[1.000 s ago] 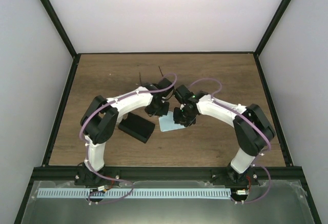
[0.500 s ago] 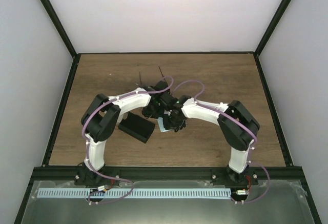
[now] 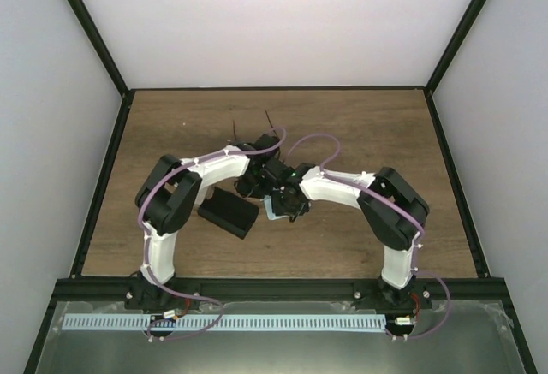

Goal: Organize the sunglasses
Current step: Adjust the glasses cleaning cloth at the center of the board.

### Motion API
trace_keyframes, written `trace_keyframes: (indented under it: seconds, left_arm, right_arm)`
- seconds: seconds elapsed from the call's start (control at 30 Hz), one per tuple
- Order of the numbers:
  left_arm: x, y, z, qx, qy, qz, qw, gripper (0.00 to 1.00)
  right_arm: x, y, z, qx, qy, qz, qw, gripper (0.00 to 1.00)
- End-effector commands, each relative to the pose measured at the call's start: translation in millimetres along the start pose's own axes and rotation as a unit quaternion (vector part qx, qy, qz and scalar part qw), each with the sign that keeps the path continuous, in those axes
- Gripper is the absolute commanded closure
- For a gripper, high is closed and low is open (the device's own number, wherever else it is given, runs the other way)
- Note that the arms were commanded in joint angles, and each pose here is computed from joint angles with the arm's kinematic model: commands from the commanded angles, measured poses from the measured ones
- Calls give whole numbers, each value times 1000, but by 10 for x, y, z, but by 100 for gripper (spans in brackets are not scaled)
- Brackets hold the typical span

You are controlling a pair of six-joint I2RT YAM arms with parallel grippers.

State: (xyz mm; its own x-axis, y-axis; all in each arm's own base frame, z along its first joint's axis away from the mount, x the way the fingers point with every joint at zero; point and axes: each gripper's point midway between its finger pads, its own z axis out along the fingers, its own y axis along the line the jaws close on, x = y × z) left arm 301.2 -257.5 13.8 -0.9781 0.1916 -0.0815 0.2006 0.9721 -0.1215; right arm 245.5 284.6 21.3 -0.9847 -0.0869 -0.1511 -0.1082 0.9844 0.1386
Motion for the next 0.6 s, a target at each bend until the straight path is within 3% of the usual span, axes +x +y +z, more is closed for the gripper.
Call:
trace_keyframes:
  seconds: [0.0, 0.2, 0.57]
  left_arm:
    - [67, 57, 276, 28, 34, -19, 999, 96]
    - [-49, 31, 270, 58, 36, -31, 997, 96]
    - [36, -22, 336, 81, 58, -35, 994, 96]
  right_arm:
    - [-78, 433, -271, -55, -89, -21, 994, 65]
    - [22, 411, -409, -53, -125, -33, 990, 61]
    - [-38, 453, -151, -22, -117, -52, 991, 59]
